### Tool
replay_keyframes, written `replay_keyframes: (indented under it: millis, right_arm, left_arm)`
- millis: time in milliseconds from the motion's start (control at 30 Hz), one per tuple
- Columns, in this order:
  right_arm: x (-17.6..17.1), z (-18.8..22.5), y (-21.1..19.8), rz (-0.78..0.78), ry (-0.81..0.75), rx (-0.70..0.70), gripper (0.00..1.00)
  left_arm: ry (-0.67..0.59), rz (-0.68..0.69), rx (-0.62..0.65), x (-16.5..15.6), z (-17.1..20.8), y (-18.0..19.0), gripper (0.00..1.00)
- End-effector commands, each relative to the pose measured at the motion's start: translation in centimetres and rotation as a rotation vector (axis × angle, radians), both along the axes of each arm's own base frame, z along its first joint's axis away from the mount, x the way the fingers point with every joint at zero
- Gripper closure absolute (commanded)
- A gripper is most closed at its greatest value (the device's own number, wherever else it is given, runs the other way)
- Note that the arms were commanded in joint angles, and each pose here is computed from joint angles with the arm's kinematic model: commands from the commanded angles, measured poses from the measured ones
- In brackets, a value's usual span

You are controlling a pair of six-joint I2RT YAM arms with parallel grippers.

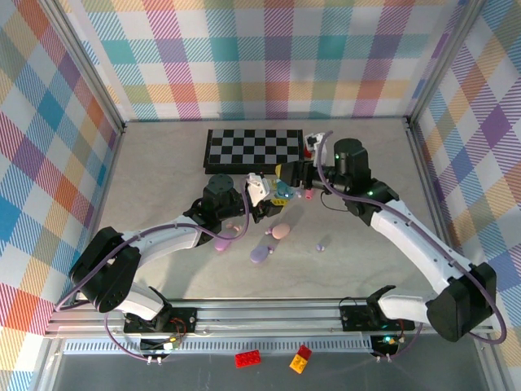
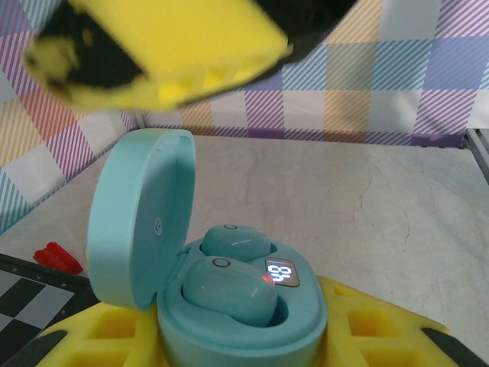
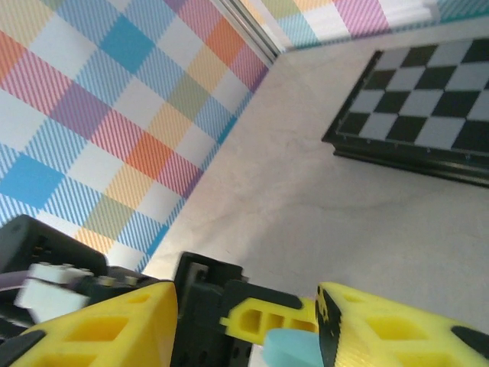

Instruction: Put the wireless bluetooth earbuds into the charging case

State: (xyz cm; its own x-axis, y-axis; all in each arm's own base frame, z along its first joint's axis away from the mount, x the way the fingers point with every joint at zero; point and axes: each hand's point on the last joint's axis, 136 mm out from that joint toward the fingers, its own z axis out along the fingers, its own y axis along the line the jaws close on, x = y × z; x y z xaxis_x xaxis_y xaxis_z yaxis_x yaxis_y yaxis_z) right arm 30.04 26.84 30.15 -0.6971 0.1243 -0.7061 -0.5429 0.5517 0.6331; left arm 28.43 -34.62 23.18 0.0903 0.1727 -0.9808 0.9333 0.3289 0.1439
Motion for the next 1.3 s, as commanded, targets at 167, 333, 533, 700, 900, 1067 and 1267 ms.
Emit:
replay_keyframes:
  millis: [167,333,533,700,900,1067,1267]
  right_arm:
    - [-2.1,-1.3,-1.2,0.009,0.032,-0.011,0.46]
    - [-2.3,-0.8,-3.4,-0.088,0.023,0.037,0.43]
    - [-1.9,-2.0,-4.4,-0.060,0.205,0.265,0.32]
    - [-2.4,-2.0,-2.6,0.072,0.313,0.402,0.30]
    - [-2.6,-1.4,-1.5,0.175,0.377,0.487,0.32]
    - [-2.4,-0.5,-1.2,0.204,0.367,0.522,0.37]
    - [-2.0,-0.8,-1.2,0.187,0.381,0.541,0.59]
  left_arm:
    - [-0.006,-0.021,-0.046,0.1,1.5,-0.6,0.70]
    - [-0.008,-0.015,-0.050,0.1,1.8,-0.5,0.70]
    - [0.011,-0.023,-0.107,-0.1,3.1,-0.5,0.70]
    - [0.025,-0.030,-0.178,0.0,4.4,-0.8,0.70]
    - [0.014,-0.039,-0.233,0.3,5.5,-1.1,0.70]
    - [0.000,-0.048,-0.241,0.1,5.9,-1.2,0.70]
    - [-0.005,-0.047,-0.229,-0.2,5.6,-0.9,0.70]
